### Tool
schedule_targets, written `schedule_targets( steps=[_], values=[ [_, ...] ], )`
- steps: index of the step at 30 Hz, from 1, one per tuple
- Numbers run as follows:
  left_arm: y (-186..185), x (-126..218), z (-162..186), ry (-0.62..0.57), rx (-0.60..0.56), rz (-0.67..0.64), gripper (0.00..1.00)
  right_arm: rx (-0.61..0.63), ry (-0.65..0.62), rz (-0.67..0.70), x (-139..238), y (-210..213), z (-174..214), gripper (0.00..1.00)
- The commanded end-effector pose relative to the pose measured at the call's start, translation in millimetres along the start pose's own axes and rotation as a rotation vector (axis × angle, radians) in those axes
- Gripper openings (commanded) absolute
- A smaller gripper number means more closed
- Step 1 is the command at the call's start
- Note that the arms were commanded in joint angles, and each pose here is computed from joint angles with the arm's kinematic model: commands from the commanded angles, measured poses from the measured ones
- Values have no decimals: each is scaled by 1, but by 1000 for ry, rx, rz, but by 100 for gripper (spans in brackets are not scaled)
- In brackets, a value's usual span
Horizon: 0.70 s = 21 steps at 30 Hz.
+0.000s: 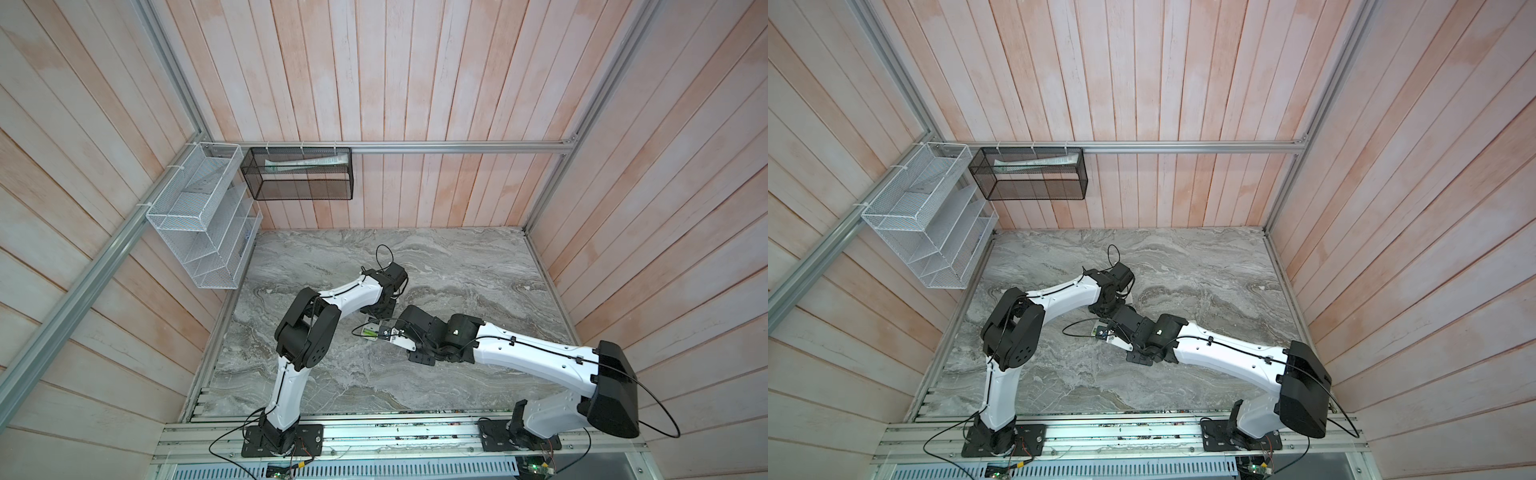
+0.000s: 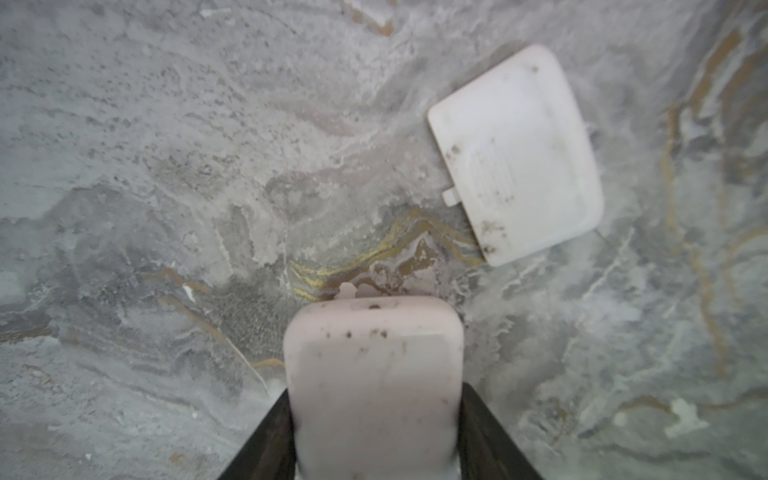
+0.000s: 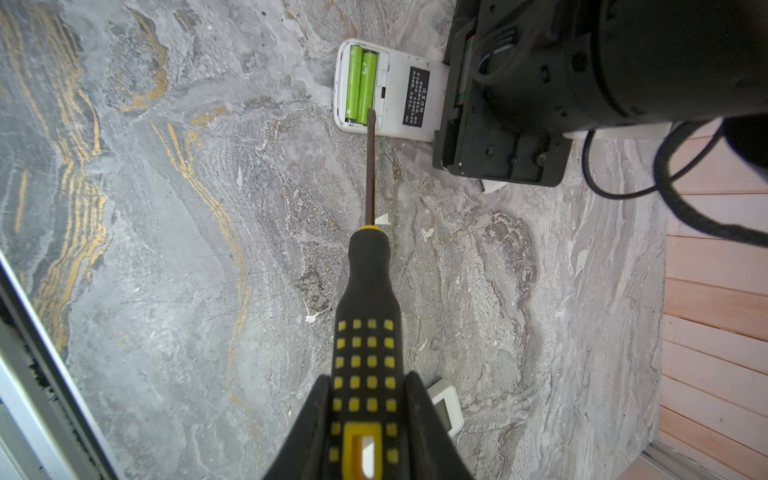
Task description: Unload the batteries from the remote control
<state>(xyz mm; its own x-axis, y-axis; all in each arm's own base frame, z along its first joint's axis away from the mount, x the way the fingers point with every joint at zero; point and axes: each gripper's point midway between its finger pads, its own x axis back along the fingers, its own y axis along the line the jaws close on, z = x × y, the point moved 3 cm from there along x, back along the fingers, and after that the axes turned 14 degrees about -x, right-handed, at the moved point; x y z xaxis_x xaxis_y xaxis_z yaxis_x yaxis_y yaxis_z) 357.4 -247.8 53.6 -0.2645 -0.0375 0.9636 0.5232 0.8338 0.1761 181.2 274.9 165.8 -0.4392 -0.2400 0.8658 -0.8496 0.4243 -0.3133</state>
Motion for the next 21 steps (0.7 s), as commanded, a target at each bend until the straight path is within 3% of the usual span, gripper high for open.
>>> schedule_targets(
  steps=[1, 21],
  values=[
    [6, -25, 25, 126, -41, -62, 49, 16, 11, 17, 0, -1, -2, 0],
    [3, -25, 22, 132, -57, -76, 49, 23, 37, 25, -7, 0, 6, 0]
  ],
)
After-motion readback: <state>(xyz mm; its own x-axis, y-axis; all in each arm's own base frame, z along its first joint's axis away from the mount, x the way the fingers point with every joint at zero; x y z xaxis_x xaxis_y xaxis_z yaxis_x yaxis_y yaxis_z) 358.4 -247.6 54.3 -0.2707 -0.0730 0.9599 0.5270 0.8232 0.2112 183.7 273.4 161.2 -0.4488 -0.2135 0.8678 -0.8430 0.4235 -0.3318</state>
